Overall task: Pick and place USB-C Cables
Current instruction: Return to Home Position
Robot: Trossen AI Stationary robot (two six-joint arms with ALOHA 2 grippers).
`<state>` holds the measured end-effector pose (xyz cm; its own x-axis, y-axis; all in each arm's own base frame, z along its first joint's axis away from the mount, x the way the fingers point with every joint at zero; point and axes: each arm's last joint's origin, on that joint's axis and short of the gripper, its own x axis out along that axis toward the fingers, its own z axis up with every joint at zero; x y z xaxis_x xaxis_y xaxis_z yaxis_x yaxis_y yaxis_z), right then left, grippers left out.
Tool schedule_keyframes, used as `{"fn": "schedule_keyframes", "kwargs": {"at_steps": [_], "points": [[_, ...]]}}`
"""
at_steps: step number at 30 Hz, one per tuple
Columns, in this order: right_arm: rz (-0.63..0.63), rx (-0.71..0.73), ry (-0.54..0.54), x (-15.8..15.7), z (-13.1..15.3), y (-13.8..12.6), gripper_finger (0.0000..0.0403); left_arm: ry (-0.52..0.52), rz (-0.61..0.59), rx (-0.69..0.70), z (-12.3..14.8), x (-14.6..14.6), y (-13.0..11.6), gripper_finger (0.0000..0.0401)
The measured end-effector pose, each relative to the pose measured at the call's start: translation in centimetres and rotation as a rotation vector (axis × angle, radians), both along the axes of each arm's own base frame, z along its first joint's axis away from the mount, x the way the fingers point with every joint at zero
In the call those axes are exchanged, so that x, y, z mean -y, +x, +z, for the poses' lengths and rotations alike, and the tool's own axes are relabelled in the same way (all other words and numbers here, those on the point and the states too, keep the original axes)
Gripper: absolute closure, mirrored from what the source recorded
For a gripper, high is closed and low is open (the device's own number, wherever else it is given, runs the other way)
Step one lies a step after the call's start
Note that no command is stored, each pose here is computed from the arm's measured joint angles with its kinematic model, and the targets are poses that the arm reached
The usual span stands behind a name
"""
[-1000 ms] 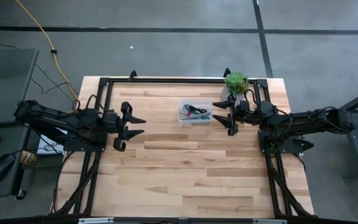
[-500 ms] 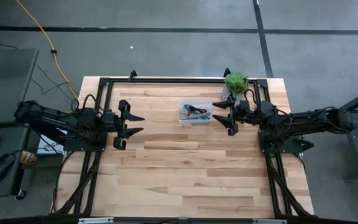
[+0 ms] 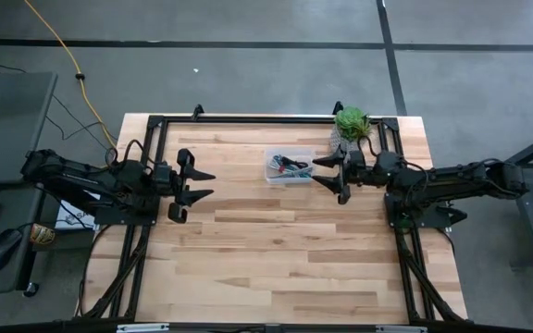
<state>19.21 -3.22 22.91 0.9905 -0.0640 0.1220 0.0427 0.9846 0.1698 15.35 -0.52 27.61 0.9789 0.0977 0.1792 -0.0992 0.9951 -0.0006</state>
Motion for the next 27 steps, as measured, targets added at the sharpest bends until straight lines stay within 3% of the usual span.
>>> {"fn": "schedule_keyframes", "kwargs": {"at_steps": [11,17,27], "points": [[0.059,-0.097,0.030,-0.2,-1.0,0.1,0.0152,-0.018,-0.004,-0.004,-0.1,0.0,0.0,0.0245],[0.053,-0.101,-0.023,-0.2,-0.8,-0.1,0.0152,-0.066,-0.017,0.000,0.0,0.0,-0.1,0.0245],[0.057,-0.168,-0.027,-0.6,-0.2,-2.6,0.0152,-0.059,-0.068,0.034,0.5,0.1,-1.0,0.0245]]}}
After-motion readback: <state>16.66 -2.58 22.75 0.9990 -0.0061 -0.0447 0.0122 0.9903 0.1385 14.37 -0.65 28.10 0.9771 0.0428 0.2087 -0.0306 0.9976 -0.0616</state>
